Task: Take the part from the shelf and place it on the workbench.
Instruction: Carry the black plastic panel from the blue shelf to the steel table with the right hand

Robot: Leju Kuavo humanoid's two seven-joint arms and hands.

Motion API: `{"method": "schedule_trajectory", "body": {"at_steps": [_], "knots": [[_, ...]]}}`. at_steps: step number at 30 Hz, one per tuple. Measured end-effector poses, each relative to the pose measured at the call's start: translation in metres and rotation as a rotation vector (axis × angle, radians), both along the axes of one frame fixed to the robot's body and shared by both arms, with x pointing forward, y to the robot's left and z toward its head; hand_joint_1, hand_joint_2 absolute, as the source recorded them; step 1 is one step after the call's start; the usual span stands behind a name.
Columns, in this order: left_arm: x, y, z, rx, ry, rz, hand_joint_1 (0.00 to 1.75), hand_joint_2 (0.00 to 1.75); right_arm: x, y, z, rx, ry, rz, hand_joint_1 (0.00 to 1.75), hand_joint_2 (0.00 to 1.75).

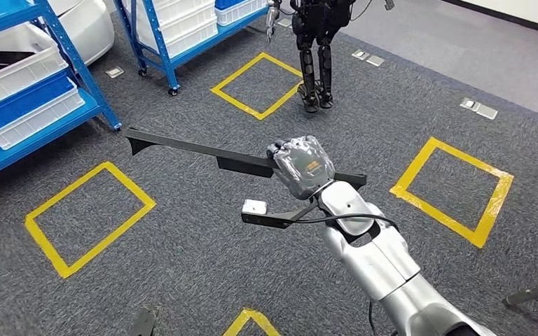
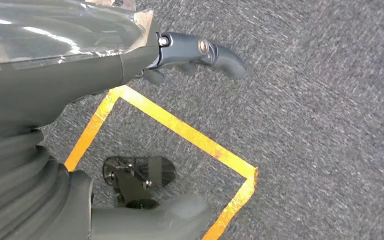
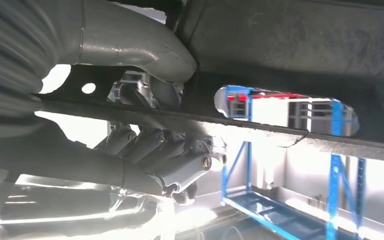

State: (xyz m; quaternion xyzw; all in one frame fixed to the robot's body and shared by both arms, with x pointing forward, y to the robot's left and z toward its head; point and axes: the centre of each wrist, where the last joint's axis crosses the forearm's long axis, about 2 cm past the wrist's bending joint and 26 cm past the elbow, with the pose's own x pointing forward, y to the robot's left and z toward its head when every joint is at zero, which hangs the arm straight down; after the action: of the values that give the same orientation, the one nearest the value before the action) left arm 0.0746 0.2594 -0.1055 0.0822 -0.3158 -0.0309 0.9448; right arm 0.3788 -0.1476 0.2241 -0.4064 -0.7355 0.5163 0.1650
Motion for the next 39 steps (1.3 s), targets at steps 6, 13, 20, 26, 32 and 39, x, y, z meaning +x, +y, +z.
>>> {"method": "schedule_trajectory", "body": {"at_steps": [6,13,20,26,32,39], "knots": [[0.001,0.000,0.000,-0.001,-0.001,-0.003,0.00,1.75,0.008,-0.009,0.006,0.012,-0.006,-0.032,1.54,1.75],[0.001,0.003,0.000,0.004,-0.002,-0.003,0.00,1.75,0.013,-0.018,0.006,0.016,-0.007,-0.066,1.54,1.75],[-0.001,0.002,0.000,0.004,0.000,-0.006,0.00,1.75,0.027,-0.046,0.017,0.045,-0.031,-0.157,1.54,1.75],[-0.002,0.005,-0.001,0.007,0.002,-0.018,0.00,1.75,0.038,-0.081,0.022,0.050,-0.041,-0.251,1.54,1.75],[-0.002,0.009,-0.001,0.016,-0.001,-0.020,0.00,1.75,0.047,-0.114,0.028,0.060,-0.063,-0.322,1.54,1.75],[-0.005,0.007,-0.001,0.009,0.004,-0.019,0.00,1.75,0.051,-0.139,0.032,0.052,-0.070,-0.388,1.54,1.75]]}}
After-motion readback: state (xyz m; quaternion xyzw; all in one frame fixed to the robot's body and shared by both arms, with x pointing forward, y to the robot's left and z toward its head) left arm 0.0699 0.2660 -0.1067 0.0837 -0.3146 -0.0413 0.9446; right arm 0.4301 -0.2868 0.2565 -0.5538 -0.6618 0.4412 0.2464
